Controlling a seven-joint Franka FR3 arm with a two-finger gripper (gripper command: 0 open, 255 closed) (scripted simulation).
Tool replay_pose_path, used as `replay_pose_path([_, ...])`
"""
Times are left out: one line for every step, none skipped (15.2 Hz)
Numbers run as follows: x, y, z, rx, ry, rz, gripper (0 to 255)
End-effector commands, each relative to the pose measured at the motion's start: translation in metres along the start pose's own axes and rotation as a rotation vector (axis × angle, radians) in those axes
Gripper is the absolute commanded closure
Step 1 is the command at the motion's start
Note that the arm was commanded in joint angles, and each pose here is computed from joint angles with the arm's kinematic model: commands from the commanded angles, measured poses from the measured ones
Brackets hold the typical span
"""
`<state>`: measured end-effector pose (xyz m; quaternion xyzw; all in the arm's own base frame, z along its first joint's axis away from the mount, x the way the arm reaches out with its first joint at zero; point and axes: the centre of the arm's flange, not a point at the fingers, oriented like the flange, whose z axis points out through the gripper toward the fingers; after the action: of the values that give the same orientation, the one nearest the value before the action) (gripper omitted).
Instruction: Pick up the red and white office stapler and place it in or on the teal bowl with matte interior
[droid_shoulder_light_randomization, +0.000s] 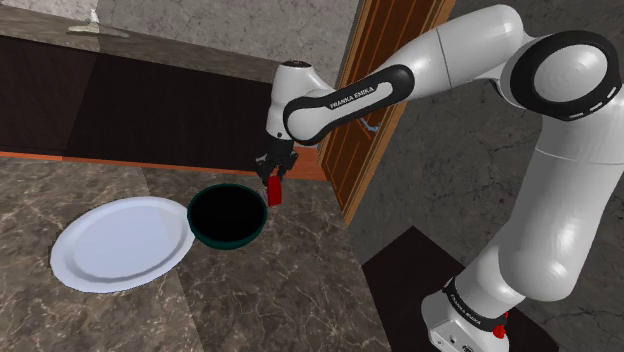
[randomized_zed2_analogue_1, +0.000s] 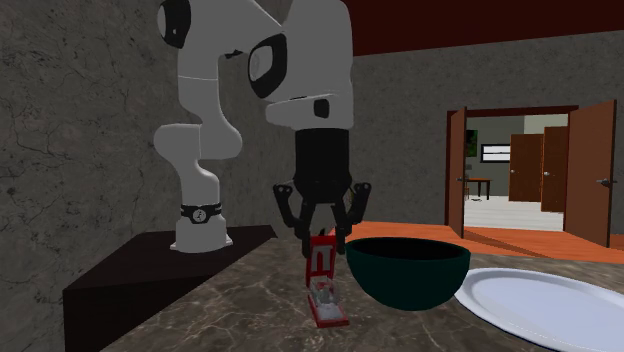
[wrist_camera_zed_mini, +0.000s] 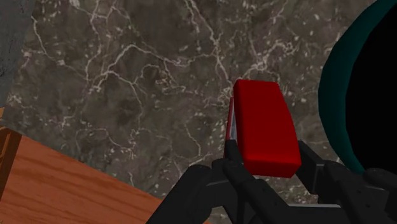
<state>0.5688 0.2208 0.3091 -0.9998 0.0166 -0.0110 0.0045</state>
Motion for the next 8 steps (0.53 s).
replay_pose_path([-0.001, -0.001, -0.010, 0.000, 0.000, 0.000, 255])
replay_pose_path([0.000, -0.001, -0.016, 0.000, 0.000, 0.000, 255])
replay_pose_path([0.000, -0.001, -0.021, 0.000, 0.000, 0.000, 255])
replay_pose_path([0.000, -0.001, -0.026, 0.000, 0.000, 0.000, 255])
replay_pose_path([0.000, -0.001, -0.032, 0.000, 0.000, 0.000, 255])
replay_pose_path([0.000, -0.001, -0.037, 0.000, 0.000, 0.000, 255])
replay_pose_path([0.000, -0.001, -0.042, 0.000, 0.000, 0.000, 255])
replay_pose_path([0.000, -0.001, -0.047, 0.000, 0.000, 0.000, 255])
